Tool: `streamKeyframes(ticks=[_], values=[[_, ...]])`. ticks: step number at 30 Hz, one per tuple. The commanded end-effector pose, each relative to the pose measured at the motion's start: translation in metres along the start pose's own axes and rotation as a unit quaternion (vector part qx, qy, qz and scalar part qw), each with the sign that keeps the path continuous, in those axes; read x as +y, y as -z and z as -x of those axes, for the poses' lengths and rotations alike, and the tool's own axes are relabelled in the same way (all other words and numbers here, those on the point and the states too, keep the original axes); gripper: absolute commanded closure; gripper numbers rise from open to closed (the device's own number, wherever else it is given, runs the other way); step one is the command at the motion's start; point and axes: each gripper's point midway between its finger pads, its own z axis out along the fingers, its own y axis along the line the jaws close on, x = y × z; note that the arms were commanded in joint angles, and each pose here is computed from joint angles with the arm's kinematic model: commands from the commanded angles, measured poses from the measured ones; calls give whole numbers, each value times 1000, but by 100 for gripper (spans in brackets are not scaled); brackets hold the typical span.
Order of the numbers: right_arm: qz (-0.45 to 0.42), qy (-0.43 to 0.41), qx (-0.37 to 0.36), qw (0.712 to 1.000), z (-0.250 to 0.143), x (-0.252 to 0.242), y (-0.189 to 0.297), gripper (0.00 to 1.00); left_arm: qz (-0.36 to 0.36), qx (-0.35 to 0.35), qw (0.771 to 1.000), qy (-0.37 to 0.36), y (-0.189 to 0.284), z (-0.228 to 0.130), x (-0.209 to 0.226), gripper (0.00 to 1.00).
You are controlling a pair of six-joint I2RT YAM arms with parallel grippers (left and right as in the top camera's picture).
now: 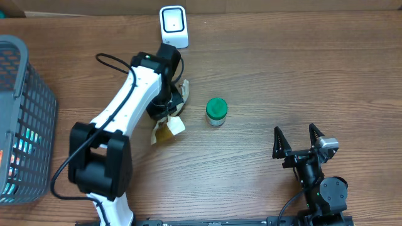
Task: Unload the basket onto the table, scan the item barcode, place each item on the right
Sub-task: 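Carry the bag past the scanner and drop it on the table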
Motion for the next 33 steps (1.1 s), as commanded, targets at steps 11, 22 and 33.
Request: streamKeyframes(ticks=[11, 22, 33], values=[[1, 2, -2, 1000, -2, 0, 0, 0, -10, -5, 998, -55, -13, -7, -31, 0], [1, 2, -2, 1000, -2, 0, 0, 0, -138, -168, 971, -99, 196, 63, -23, 7], [1, 2, -2, 1000, -2, 0, 0, 0, -125, -311, 940, 65, 323, 95, 177, 9]])
